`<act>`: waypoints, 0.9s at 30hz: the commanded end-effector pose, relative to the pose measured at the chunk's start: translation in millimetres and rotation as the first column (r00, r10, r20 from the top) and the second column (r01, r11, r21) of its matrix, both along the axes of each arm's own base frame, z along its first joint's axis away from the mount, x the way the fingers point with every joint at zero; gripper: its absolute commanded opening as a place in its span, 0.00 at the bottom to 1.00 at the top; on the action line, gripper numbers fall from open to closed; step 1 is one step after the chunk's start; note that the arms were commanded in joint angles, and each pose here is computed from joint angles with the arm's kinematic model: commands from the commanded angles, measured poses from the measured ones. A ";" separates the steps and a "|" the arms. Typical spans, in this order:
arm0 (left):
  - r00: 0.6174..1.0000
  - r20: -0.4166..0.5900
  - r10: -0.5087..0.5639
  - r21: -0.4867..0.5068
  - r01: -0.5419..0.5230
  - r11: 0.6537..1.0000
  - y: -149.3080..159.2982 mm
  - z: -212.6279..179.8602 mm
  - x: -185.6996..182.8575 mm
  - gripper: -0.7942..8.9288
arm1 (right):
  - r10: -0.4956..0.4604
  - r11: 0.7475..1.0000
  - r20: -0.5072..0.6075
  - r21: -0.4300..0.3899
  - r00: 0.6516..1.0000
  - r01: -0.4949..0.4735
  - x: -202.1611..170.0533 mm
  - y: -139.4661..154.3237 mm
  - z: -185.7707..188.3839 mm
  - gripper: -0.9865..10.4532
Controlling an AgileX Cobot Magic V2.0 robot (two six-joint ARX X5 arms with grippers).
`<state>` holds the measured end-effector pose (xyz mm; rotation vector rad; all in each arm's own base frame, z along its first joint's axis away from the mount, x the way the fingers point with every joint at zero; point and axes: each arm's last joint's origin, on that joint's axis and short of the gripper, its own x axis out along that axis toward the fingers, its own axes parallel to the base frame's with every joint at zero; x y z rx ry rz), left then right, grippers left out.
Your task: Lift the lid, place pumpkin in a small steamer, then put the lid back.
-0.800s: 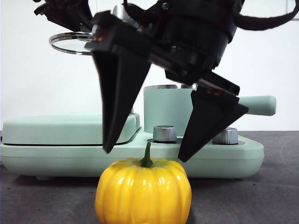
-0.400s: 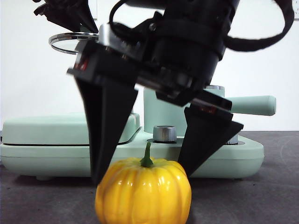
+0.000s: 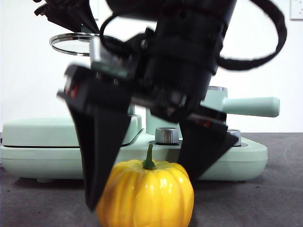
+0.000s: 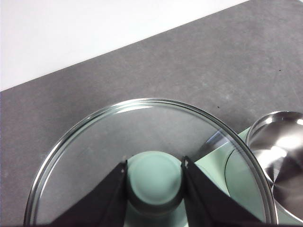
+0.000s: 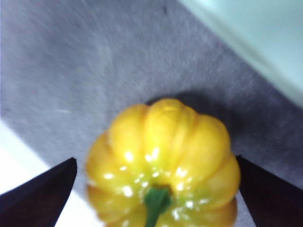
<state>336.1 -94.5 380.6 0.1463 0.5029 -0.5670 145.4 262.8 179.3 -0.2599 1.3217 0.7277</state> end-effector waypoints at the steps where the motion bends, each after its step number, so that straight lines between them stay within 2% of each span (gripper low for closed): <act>1: 0.999 0.052 0.001 -0.024 0.000 1.000 -0.8 13.4 0.0 0.10 | 0.029 0.999 -0.001 -0.014 1.000 -0.029 -1.6 7.1 -4.1 0.54; 6: 0.999 0.049 0.002 -0.024 -0.001 1.000 -0.7 13.2 -0.1 0.10 | 0.031 0.999 -0.002 -0.013 1.000 -0.031 -1.0 8.0 -4.0 0.36; 11: 0.999 0.050 0.002 -0.024 -0.001 1.000 -0.8 13.3 0.0 0.10 | 0.039 0.999 -0.006 -0.030 0.999 -0.039 4.4 12.1 16.6 0.36; 18: 0.999 0.044 0.001 -0.022 -0.001 1.000 -0.6 12.5 -0.1 0.10 | 0.086 0.995 0.022 -0.053 0.996 -0.085 26.5 11.7 84.6 0.36; 24: 0.999 0.045 0.001 -0.022 -0.001 1.000 -0.6 12.6 -0.1 0.10 | 0.011 1.000 0.103 0.003 0.995 -0.011 70.9 -8.5 140.0 0.36; 27: 0.999 0.045 0.001 -0.022 -0.001 1.000 -0.6 12.6 -0.1 0.10 | -0.046 0.999 0.135 0.013 0.990 0.044 100.3 -19.6 156.1 0.36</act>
